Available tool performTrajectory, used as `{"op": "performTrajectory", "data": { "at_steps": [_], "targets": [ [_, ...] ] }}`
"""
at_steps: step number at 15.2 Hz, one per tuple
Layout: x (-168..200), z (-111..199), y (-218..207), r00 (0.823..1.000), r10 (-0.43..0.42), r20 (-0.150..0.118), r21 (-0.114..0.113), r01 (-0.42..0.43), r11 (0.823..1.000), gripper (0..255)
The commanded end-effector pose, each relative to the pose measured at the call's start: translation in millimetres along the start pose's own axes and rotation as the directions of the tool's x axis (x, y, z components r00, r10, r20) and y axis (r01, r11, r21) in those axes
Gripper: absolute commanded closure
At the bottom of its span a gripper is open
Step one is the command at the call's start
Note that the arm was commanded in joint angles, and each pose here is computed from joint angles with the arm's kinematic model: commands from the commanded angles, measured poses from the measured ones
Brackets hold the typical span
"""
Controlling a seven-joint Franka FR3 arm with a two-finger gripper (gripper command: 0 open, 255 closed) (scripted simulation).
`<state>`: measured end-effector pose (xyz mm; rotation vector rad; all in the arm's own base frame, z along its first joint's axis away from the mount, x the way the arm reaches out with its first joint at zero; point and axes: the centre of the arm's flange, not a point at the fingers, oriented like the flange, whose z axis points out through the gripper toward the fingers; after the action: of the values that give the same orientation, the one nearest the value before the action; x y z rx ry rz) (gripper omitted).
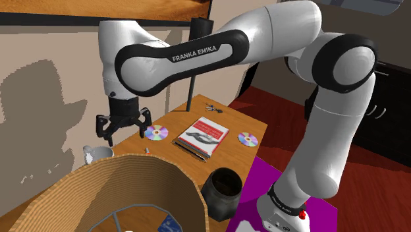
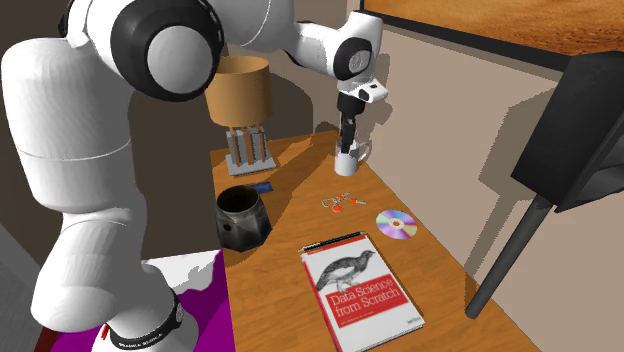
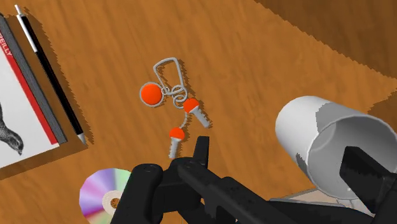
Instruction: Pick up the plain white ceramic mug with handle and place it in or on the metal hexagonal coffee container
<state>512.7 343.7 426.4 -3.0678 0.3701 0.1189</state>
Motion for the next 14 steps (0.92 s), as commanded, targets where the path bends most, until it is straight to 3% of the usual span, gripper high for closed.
{"op": "performTrajectory", "data": {
  "at_steps": [1,3,10,14],
  "targets": [
    [12.7,13.2,-22.3,1.000,0.016,0.007,-0.004,-0.016,1.000,0],
    [23.2,23.8,-42.8,1.000,0.028,0.013,-0.007,-0.028,1.000,0],
    [22.7,60.8,-42.6,1.000,0.028,0.013,-0.007,-0.028,1.000,0],
    [22.7,63.8,-42.6,1.000,0.028,0.013,-0.007,-0.028,1.000,0]
  ]
}}
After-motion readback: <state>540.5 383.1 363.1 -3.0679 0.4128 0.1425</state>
